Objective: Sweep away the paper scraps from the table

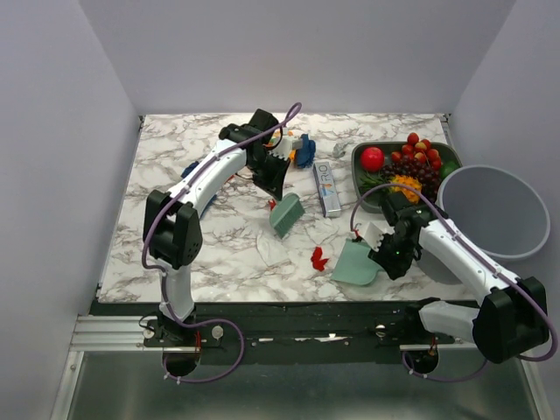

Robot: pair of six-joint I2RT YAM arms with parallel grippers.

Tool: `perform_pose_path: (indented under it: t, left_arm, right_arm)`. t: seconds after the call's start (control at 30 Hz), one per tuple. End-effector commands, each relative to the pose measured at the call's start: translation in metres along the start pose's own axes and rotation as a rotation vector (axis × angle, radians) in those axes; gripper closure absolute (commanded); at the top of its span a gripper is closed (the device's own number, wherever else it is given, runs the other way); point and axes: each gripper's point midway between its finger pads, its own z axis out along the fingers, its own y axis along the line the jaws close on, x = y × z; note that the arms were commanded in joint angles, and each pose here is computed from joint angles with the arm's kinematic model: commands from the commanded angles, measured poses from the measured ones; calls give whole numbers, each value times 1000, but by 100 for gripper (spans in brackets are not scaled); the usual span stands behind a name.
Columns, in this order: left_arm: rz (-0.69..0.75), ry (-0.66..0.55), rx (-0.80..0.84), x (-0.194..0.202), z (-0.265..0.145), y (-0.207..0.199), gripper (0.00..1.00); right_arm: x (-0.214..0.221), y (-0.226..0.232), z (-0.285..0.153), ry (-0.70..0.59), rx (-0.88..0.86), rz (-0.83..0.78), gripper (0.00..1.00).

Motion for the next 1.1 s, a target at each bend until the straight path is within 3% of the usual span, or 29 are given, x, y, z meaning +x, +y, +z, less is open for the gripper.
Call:
perform_pose_path:
  t: [0.0, 0.37, 0.67, 0.9, 1.07]
  left_arm:
    - [-36, 13, -13, -6, 16, 4, 100]
    - [-39, 117, 287, 6, 59, -65, 100]
    - [75, 68, 478, -15, 38, -135, 100]
    - [158, -55, 436, -38, -6, -127, 100]
    - [223, -108, 276, -48, -20, -101, 100]
  right_arm:
    - [0, 1, -4, 28, -27, -28, 99]
    - [-17, 1, -3, -32, -40, 38, 99]
    - [-23, -13, 0, -27, 1, 48, 99]
    - [-11, -3, 2, -21, 2, 58, 99]
    - [13, 9, 4, 27, 1, 26, 99]
